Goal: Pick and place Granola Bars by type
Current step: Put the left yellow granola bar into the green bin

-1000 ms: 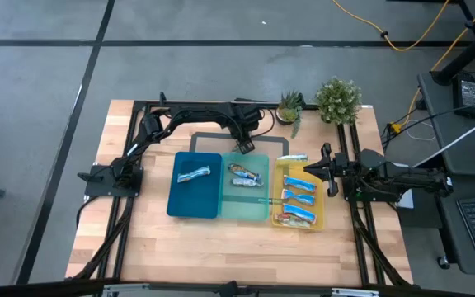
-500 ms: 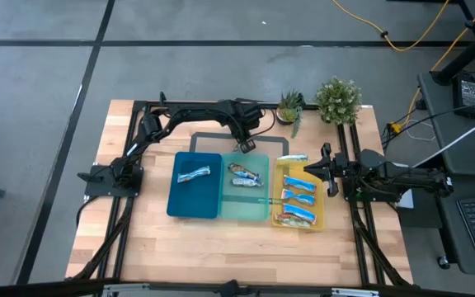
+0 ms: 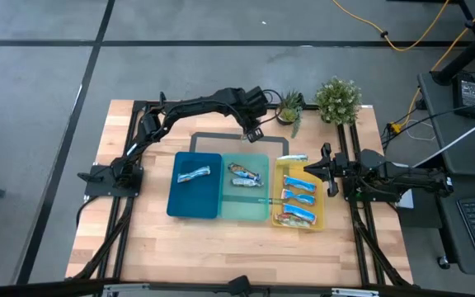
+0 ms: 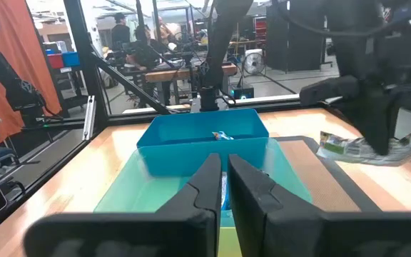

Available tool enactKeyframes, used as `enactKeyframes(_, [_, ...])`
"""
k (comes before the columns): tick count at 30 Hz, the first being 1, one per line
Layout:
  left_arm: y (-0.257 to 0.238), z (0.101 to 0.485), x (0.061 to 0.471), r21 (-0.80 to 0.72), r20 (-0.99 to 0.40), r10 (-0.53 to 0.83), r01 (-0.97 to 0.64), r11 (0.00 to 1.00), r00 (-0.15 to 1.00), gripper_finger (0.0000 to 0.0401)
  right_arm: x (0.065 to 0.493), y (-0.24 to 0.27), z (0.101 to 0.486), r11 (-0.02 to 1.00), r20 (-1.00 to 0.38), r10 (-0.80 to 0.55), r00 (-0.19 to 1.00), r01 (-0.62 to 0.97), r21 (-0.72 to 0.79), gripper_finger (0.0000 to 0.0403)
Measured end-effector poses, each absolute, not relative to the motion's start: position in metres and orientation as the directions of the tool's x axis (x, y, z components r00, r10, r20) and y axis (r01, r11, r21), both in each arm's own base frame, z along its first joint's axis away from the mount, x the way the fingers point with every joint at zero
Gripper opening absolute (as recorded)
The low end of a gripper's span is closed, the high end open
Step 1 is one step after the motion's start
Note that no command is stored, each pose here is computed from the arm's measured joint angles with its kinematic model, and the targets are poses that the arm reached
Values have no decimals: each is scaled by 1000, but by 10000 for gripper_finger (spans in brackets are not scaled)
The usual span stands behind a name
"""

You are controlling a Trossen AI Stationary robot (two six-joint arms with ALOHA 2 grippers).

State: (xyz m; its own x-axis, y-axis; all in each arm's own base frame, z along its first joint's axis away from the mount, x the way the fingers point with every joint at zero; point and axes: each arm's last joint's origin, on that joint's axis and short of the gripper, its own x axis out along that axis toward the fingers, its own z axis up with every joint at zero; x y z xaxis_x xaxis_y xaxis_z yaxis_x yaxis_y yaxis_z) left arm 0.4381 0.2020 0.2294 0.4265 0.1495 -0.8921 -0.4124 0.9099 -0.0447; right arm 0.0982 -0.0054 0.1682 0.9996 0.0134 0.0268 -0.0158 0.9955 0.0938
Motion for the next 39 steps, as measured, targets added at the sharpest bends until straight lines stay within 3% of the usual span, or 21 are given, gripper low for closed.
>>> enactKeyframes(16, [200, 239, 434, -28, -894, 149, -384, 923, 424, 8, 98, -5, 168, 995, 27, 13, 1000, -16, 93, 29])
enactKeyframes(24, [182, 295, 407, 14, -883, 152, -300, 954, 445, 6, 98, -5, 168, 995, 27, 14, 1000, -16, 94, 29])
enactKeyframes(33, [142, 372, 371, 44, -797, 135, -167, 985, 589, 7, 98, -5, 168, 995, 27, 14, 1000, -16, 94, 29])
enactKeyframes(39, [124, 396, 358, 67, -755, 136, -130, 989, 641, 9, 98, -5, 168, 995, 27, 14, 1000, -16, 94, 29])
